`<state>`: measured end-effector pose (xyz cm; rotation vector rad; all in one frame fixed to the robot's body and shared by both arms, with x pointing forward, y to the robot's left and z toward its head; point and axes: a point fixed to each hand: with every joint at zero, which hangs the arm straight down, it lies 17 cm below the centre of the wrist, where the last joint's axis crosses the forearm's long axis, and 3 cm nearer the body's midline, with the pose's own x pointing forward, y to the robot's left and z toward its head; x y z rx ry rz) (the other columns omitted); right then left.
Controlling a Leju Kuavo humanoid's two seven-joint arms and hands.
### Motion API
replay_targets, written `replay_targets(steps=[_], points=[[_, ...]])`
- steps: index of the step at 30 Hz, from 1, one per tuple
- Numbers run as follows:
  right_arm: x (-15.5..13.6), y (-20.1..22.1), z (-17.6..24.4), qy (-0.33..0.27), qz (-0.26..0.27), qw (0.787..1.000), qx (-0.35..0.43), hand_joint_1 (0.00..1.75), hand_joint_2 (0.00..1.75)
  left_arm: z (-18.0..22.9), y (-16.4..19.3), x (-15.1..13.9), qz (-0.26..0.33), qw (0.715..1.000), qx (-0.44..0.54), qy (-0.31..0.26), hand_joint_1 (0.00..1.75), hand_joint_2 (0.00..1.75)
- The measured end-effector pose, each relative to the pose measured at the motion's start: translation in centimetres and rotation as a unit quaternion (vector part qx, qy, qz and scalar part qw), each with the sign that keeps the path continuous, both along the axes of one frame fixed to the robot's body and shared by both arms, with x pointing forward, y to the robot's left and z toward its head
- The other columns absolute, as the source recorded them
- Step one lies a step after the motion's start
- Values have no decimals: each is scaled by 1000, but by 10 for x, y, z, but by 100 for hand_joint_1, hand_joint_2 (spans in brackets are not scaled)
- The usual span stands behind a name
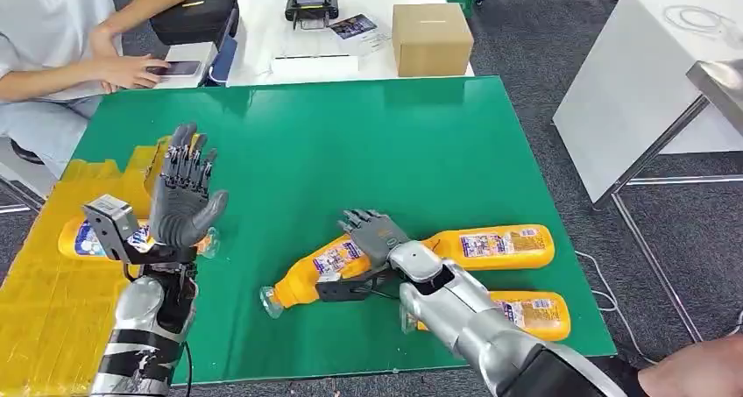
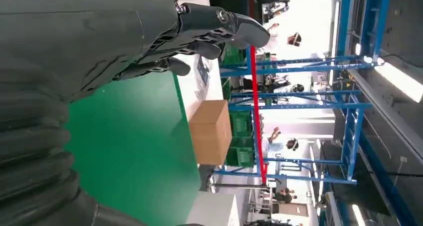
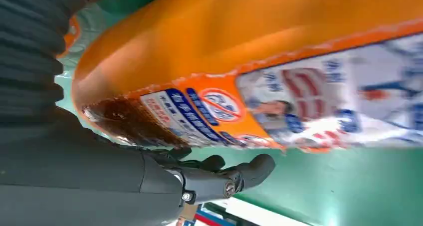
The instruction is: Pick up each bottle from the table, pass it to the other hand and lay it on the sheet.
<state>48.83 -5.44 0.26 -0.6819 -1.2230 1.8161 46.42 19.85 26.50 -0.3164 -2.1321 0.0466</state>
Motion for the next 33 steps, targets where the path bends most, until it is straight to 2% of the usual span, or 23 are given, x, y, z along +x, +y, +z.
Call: replay_targets(steps=[2,12,33], points=[[2,-7,-4,10,-6,1000,-9,175,175,1,-1,2,-2,1000,0,-1,0,175],[11,-24,-8,36,-10,999,-28,175,175,3,-11,8,-13,1000,-3,1,0,175],[14,-27,-7,25,-18,999,-26,175,175,1,-10,10,-11,1000,-6,5,0,175]])
